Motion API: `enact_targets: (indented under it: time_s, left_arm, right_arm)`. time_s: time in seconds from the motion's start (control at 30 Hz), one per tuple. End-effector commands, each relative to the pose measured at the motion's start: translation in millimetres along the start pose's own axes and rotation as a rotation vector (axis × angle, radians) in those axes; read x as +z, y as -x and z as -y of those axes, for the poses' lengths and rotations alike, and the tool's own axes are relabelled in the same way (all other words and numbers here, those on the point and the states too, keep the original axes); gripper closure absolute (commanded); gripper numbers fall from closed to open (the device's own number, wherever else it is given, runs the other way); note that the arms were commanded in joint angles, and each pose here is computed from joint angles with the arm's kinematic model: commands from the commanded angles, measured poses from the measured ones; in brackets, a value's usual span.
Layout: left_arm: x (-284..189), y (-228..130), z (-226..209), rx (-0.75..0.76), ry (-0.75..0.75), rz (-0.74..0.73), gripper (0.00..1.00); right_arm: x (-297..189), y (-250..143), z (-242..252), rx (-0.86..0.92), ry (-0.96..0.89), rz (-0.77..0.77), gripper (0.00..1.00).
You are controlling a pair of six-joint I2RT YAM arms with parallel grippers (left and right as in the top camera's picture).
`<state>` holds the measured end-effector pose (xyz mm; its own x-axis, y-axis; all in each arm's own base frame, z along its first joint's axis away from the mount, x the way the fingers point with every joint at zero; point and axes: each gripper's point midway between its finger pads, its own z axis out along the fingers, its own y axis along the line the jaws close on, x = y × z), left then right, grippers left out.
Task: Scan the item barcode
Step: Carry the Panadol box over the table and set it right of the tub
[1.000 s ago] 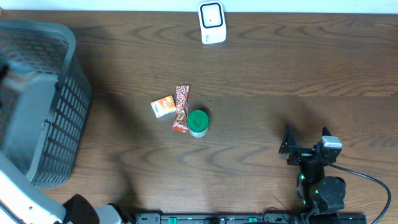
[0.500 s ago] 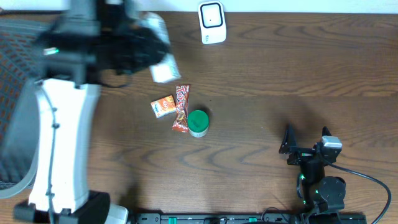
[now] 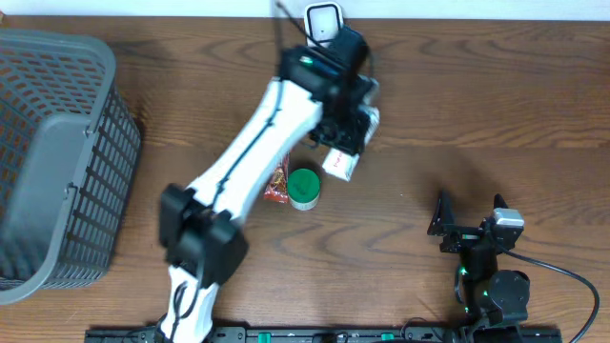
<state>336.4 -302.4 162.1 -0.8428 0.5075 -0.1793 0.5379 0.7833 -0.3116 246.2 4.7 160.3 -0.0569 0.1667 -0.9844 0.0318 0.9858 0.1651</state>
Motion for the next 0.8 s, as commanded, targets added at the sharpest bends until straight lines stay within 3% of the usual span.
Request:
enact_targets:
  time_s: [0.0, 0.33, 0.67, 0.77]
  left_arm:
    - [36, -6, -3, 0.202, 0.007, -0.082, 0.53]
    - [102, -9, -9, 0.443, -0.019, -0.176, 0.53]
    - [115, -14, -14, 0.587, -0.035, -0.208, 0.53]
    - [115, -14, -14, 0.624, -0.038, -0.206, 0.35]
  right_arm:
    - [0, 0, 1, -0.011, -0.006, 0.003, 0.01]
    - [0, 0, 1, -0.011, -0.006, 0.003, 0.01]
    - [0, 0, 1, -0.011, -0.006, 0.003, 0.01]
    - [0, 0, 1, -0.011, -0.006, 0.003, 0.01]
